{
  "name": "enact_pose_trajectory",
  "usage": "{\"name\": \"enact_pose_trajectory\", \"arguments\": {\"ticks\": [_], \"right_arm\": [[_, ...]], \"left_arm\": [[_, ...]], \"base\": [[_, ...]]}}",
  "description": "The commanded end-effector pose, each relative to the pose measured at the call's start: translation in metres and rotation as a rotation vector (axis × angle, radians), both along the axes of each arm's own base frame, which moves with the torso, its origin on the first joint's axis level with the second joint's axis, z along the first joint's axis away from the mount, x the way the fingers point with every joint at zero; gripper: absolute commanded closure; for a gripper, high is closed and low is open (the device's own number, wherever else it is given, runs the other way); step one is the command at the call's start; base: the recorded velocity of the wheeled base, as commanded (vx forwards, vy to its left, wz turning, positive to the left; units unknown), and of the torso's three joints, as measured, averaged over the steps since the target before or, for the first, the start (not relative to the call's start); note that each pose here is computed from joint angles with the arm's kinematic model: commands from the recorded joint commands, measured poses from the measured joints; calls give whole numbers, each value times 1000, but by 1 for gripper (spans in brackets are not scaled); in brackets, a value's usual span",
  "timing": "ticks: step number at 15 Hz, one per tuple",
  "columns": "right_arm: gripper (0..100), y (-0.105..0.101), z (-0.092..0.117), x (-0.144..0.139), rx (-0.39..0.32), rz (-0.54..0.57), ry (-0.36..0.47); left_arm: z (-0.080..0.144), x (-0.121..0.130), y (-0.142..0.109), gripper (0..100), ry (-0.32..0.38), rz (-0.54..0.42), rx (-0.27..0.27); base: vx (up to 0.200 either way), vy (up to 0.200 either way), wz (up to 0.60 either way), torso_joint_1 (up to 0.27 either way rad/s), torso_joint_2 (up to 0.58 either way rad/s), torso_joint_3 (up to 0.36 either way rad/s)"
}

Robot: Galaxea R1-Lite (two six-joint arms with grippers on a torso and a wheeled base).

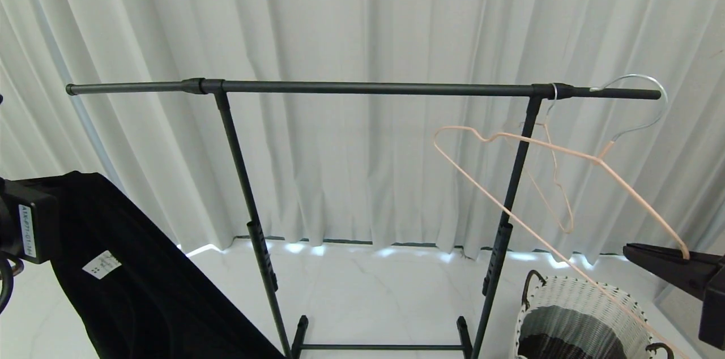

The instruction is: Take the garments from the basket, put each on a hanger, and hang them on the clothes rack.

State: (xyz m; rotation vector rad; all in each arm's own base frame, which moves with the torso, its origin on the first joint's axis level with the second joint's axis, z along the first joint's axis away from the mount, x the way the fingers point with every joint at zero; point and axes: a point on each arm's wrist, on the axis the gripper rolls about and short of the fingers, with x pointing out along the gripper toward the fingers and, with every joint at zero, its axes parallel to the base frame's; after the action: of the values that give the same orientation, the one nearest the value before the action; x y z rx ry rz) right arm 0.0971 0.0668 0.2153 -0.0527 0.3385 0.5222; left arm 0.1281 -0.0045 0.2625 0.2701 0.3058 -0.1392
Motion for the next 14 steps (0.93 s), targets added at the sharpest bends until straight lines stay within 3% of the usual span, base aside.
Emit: {"name": "enact_pose_trajectory", "arguments": {"ticks": [1,6,10,12,14], "right_arm": [[100,5,-1,0,-6,35,9],[100,34,-4,-4,-33,240,51],[100,53,-6,-5,-51,332,74],[100,61,-8,-12,-58,399,85],[100,65,-8,-16,-63,437,88]], "left_arm": [[-4,2,0,100,18,-1,0],[-22,18,-5,100,113,-22,35],[-28,55,-15,100,190,134,116],[-23,84,-36,100,201,141,12],[-23,98,-50,100,209,139,-32]], "base": [[0,0,0,0,0,0],[0,0,0,0,0,0],[0,0,0,0,0,0],[0,0,0,0,0,0],[0,0,0,0,0,0]]}}
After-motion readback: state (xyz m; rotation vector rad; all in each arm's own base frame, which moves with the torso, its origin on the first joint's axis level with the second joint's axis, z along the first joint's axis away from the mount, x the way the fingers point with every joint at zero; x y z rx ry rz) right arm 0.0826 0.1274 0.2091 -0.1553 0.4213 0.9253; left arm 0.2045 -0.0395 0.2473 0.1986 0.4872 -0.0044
